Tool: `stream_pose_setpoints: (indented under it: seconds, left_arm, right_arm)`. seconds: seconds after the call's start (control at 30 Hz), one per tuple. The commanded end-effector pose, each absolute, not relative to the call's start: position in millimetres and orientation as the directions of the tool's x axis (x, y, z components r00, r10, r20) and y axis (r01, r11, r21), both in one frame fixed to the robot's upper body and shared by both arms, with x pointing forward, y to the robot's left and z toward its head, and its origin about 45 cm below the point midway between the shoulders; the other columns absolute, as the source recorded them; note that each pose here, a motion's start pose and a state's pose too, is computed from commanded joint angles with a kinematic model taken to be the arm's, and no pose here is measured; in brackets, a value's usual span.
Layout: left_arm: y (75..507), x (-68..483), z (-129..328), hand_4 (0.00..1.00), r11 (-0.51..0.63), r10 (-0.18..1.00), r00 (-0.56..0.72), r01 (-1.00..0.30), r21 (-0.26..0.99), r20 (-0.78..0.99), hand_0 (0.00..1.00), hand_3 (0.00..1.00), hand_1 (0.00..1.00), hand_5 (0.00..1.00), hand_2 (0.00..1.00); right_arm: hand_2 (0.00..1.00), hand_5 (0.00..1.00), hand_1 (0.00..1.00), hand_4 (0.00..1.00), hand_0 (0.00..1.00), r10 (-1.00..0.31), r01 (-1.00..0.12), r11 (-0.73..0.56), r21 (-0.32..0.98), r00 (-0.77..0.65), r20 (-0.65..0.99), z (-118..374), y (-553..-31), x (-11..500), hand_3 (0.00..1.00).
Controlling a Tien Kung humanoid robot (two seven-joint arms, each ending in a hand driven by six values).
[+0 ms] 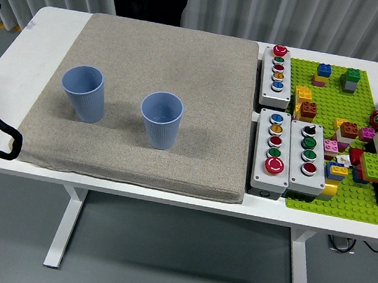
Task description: Pick cup pour cup place
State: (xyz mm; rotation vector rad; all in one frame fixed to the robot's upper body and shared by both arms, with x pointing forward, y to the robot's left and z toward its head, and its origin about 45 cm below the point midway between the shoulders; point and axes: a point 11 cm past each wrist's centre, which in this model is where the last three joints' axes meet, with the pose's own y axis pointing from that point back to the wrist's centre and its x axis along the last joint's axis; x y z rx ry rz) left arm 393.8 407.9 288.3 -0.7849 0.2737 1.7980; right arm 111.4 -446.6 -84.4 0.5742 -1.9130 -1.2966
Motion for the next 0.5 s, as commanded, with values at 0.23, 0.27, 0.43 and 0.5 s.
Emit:
stream_pose_setpoints:
  seconds: [0.23,0.27,0.43,0.5]
  left_arm:
    - [412.8,393.1,287.3,0.616,-0.387,0.750,-0.192,-0.903,-0.185,-0.633,0.870,0.940,0.857,0.998,0.952]
    - [412.9,393.6,287.2,0.616,-0.386,0.750,-0.192,-0.904,-0.183,-0.633,0.870,0.940,0.857,0.998,0.952]
    - [413.7,395.6,289.1,0.617,-0.386,0.753,-0.193,-0.904,-0.185,-0.629,0.870,0.940,0.856,0.998,0.949]
    - [415.5,395.2,289.2,0.617,-0.391,0.753,-0.198,-0.902,-0.185,-0.628,0.870,0.940,0.856,0.998,0.949]
  right_arm:
    - [0.556,0.017,0.629,0.002,0.701,-0.707,0.039,0.391,0.920,-0.627,0.327,-84.1,-447.2,112.2,0.565]
    - [0.556,0.017,0.629,0.002,0.701,-0.706,0.038,0.392,0.919,-0.628,0.327,-83.9,-447.2,112.7,0.565]
    - [0.556,0.018,0.629,0.002,0.701,-0.707,0.036,0.392,0.919,-0.627,0.326,-83.3,-447.5,114.6,0.565]
    - [0.556,0.018,0.629,0.002,0.701,-0.707,0.036,0.393,0.919,-0.628,0.327,-83.3,-447.5,114.5,0.565]
